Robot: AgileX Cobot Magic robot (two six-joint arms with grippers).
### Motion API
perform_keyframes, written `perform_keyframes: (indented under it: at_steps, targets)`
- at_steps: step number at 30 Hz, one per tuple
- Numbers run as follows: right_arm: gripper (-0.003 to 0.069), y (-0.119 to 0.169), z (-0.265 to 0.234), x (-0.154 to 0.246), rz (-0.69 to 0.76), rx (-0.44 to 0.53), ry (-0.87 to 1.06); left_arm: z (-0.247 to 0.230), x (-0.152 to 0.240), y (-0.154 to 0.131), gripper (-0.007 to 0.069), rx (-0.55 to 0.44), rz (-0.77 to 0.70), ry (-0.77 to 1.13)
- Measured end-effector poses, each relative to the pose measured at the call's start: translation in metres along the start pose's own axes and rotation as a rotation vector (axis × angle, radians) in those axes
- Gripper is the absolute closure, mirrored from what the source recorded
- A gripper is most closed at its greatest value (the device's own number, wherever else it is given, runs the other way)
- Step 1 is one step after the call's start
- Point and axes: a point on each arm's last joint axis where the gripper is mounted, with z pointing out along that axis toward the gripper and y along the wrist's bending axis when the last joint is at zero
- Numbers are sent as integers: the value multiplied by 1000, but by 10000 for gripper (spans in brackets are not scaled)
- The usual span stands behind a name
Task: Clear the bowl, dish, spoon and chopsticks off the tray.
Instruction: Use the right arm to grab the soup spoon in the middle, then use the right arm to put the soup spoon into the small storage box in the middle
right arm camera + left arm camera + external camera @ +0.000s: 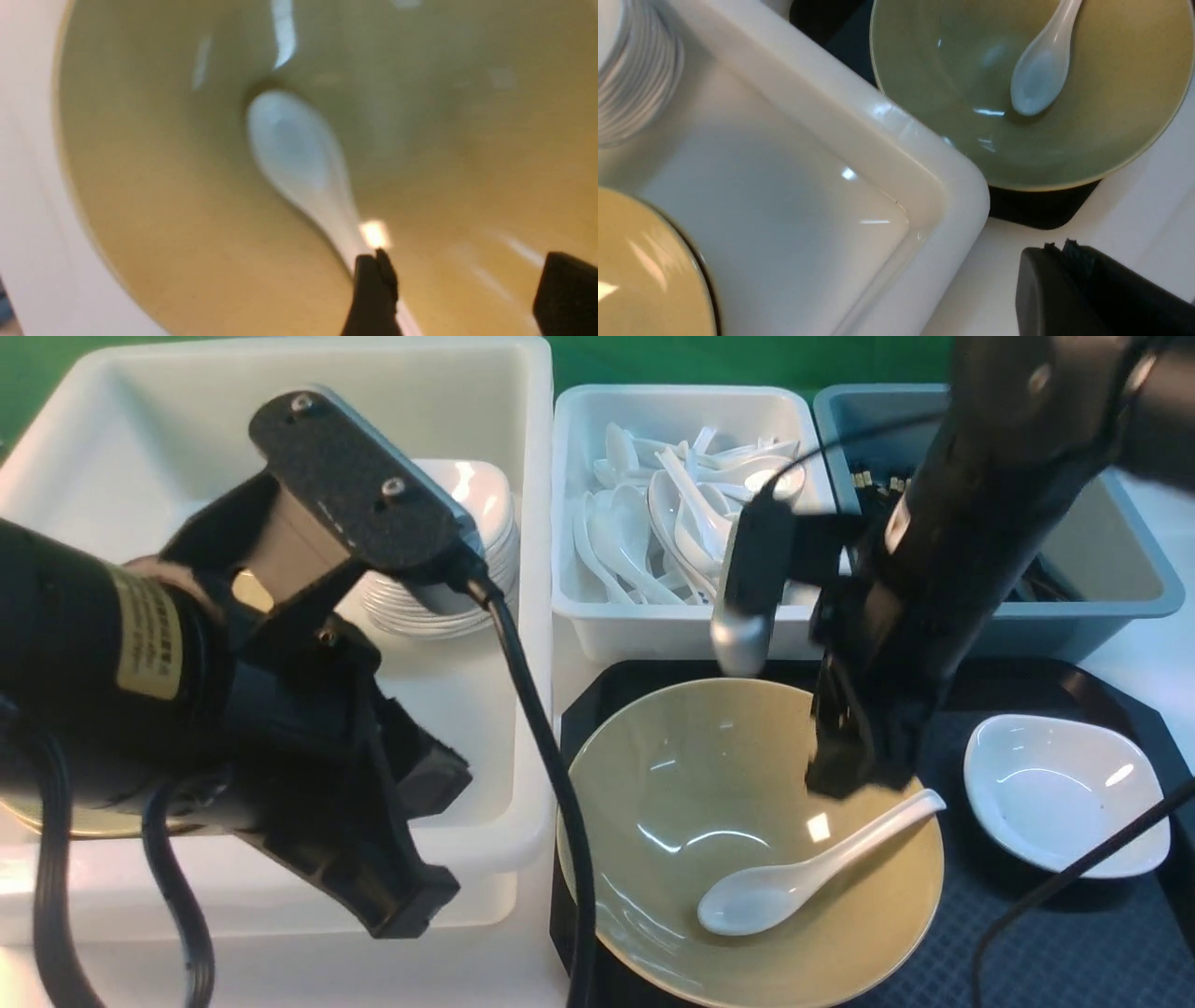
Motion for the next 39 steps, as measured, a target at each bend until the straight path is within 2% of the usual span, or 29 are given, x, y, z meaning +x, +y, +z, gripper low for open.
perform_keyframes:
  at_steps: [10, 17, 22, 25, 26, 28, 34, 35, 36, 37, 39]
  targets:
    - [190, -11, 60, -2, -20, -96, 101, -1, -2, -10, 634, 113, 78, -22]
    - [200, -14, 86, -3, -19, -141, 144, -1, -1, -11, 634, 126, 94, -14]
    - [269, -13, 96, -3, -9, -181, 161, -1, -1, -11, 634, 126, 113, -15]
    - [414, -12, 97, -3, -3, -200, 164, -1, -1, -11, 634, 126, 133, -15]
    - [435, -12, 97, -3, -4, -200, 163, -1, -1, -11, 634, 126, 134, -16]
    - [530, -14, 90, -6, -7, -182, 145, -1, -1, -11, 634, 119, 141, -14]
    - [531, -25, 58, -17, -32, -67, 84, 2, 5, 0, 634, 1, 87, 36]
    - [531, -34, 39, -21, -18, -15, 38, 6, 11, 6, 634, -69, 27, 64]
    - [531, -37, 35, -22, -14, 0, 25, 7, 12, 7, 634, -86, 26, 70]
    - [531, -51, 14, -24, 30, 75, -38, 12, 19, 12, 634, -151, -19, 97]
    - [531, -70, -9, -27, 100, 179, -129, 16, 26, 16, 634, -201, -49, 123]
